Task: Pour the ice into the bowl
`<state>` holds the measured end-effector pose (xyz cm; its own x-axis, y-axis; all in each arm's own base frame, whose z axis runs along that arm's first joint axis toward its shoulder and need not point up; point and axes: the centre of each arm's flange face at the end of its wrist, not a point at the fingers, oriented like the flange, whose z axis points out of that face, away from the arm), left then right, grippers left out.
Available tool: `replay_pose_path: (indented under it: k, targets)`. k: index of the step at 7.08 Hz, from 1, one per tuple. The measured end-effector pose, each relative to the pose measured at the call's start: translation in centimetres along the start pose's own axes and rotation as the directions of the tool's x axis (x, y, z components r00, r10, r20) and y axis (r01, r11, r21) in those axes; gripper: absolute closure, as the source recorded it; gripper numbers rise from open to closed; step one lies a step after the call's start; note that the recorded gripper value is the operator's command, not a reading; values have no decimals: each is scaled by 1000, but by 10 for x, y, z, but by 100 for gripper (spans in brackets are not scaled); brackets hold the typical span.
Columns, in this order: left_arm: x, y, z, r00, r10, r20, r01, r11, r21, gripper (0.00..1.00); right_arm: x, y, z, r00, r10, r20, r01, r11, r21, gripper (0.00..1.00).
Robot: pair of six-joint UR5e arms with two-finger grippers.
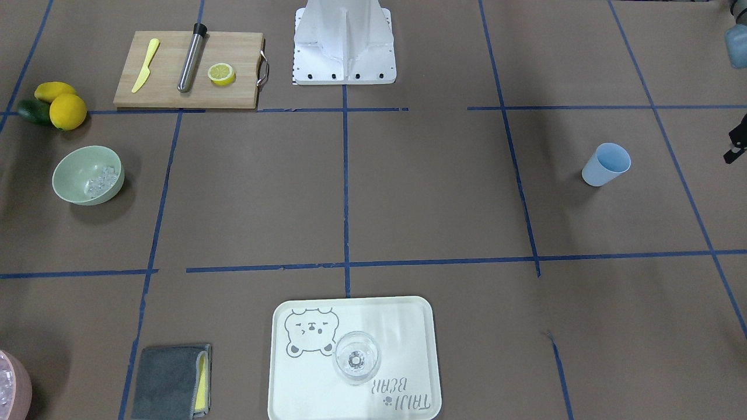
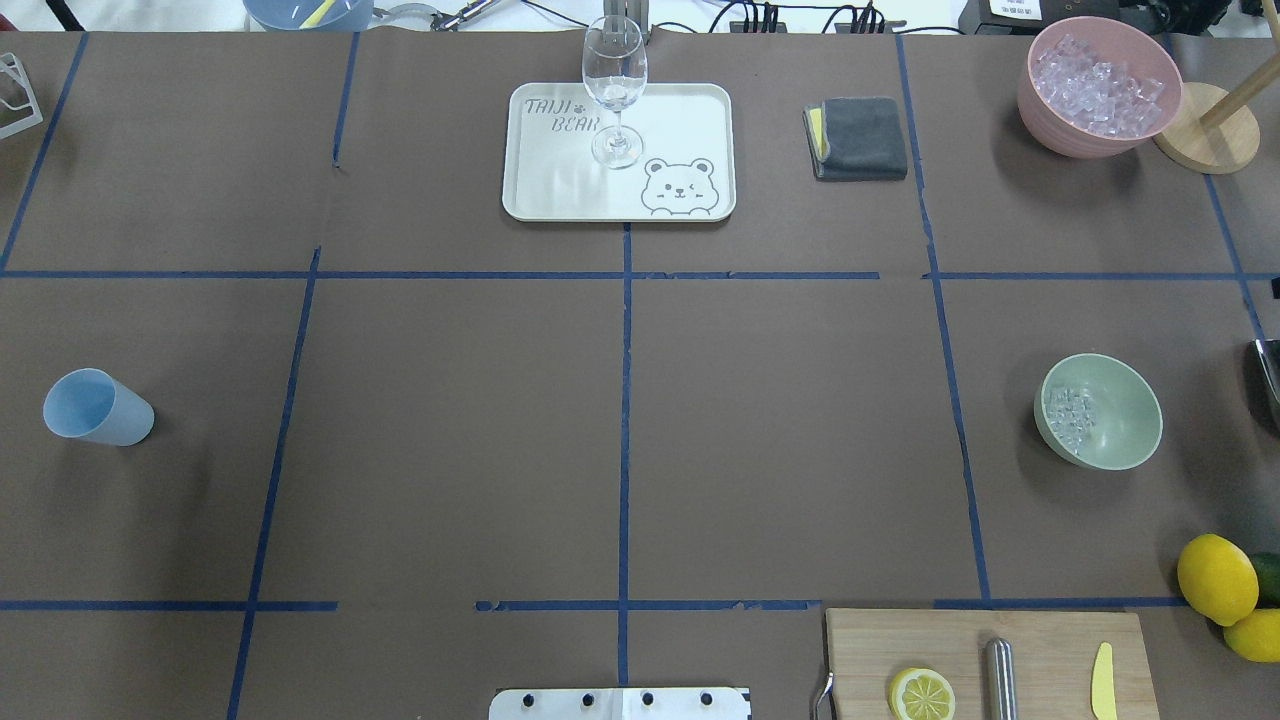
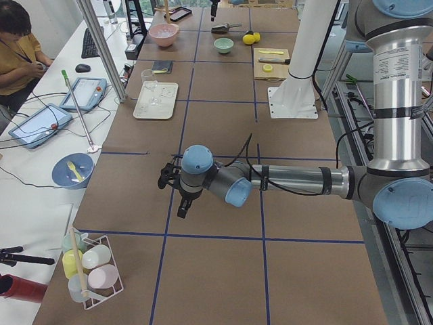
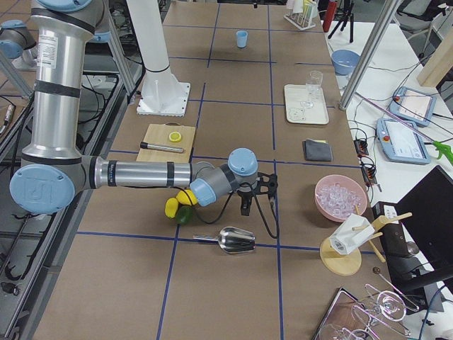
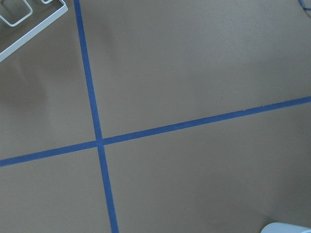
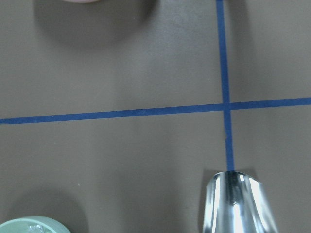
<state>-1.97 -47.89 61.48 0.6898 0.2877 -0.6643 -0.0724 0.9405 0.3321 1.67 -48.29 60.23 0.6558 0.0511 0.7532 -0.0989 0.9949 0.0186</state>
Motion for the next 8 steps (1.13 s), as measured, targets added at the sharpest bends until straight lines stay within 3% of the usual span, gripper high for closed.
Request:
replay_pose_path:
  k: [2, 3, 5, 8]
  targets:
    - [-27, -6, -26, 998, -58, 23, 59, 997, -42, 0, 17, -19, -51, 998, -48, -26, 47, 997, -53, 0]
    - [-33, -15, -40, 994, -105, 28, 106, 992, -64, 0, 18, -23, -61, 998, -60, -34, 58, 996, -68, 0]
    - [-39, -25, -62, 982, -183, 38, 186, 978, -96, 0, 15, -25, -63, 997, -64, -42, 61, 995, -81, 0]
    - [-38, -7, -60, 981, -190, 37, 193, 976, -103, 0, 16, -21, -55, 998, -59, -35, 55, 994, -97, 0]
